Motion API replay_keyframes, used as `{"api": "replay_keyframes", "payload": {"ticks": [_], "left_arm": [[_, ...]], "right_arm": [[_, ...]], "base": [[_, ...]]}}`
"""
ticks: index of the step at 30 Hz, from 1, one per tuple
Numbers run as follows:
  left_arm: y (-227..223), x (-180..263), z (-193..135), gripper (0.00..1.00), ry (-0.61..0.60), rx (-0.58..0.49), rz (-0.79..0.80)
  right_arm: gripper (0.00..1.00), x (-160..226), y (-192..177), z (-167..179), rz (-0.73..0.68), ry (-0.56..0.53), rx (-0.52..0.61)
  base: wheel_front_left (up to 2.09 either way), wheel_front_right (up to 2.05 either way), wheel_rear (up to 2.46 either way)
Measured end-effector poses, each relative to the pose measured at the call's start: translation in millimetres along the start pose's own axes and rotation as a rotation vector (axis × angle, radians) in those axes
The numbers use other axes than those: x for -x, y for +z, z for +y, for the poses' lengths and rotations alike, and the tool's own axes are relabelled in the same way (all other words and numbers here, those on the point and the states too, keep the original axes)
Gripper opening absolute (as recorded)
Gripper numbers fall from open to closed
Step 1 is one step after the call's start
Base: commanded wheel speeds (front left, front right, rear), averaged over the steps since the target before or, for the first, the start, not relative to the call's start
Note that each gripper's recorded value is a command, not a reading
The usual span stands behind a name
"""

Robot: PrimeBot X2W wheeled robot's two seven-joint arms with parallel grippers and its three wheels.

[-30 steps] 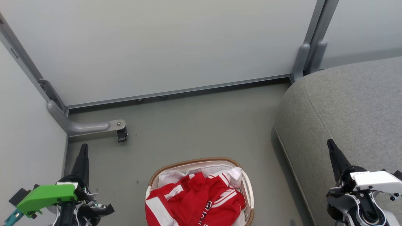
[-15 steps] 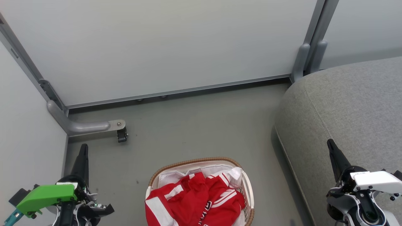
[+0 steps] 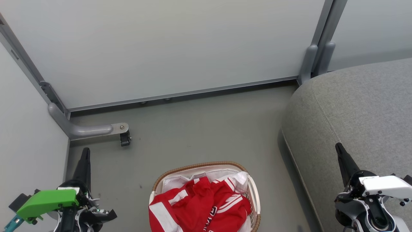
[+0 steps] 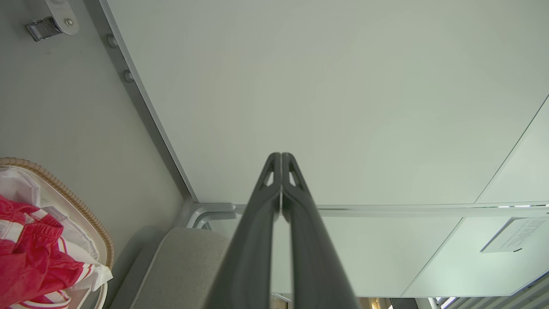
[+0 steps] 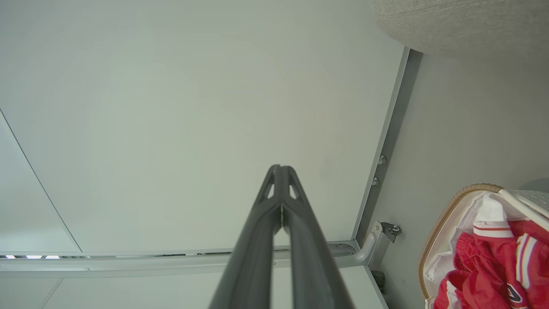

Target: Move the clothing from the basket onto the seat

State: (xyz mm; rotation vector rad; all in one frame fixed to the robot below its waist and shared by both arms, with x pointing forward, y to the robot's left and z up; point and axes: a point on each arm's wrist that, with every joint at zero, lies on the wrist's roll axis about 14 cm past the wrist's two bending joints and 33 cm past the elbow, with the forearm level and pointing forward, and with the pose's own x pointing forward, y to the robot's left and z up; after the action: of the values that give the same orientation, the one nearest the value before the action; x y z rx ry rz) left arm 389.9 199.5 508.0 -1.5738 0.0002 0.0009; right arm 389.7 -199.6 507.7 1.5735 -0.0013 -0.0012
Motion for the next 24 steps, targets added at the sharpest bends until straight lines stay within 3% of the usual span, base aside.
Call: {"api": "replay_keyframes", "payload": {"ticks": [13, 14, 24], "left_arm": [[0, 0, 0, 0.00, 0.001, 0.000, 0.002], [0, 0, 0, 1.00, 0.000, 0.000, 0.002], [-2, 9, 27, 1.00, 0.082, -0.006, -0.013]], "right_arm": [[0.00, 0, 0, 0, -0.001, 0.000, 0.000], [1.00, 0, 0, 0, -0.001, 0.000, 0.000], [1.00, 7, -4, -22, -0.002, -0.067, 0.028]], "base": [[0.00, 0.00, 0.00], [0.00, 0.00, 0.00], [0.00, 0.00, 0.00]]}}
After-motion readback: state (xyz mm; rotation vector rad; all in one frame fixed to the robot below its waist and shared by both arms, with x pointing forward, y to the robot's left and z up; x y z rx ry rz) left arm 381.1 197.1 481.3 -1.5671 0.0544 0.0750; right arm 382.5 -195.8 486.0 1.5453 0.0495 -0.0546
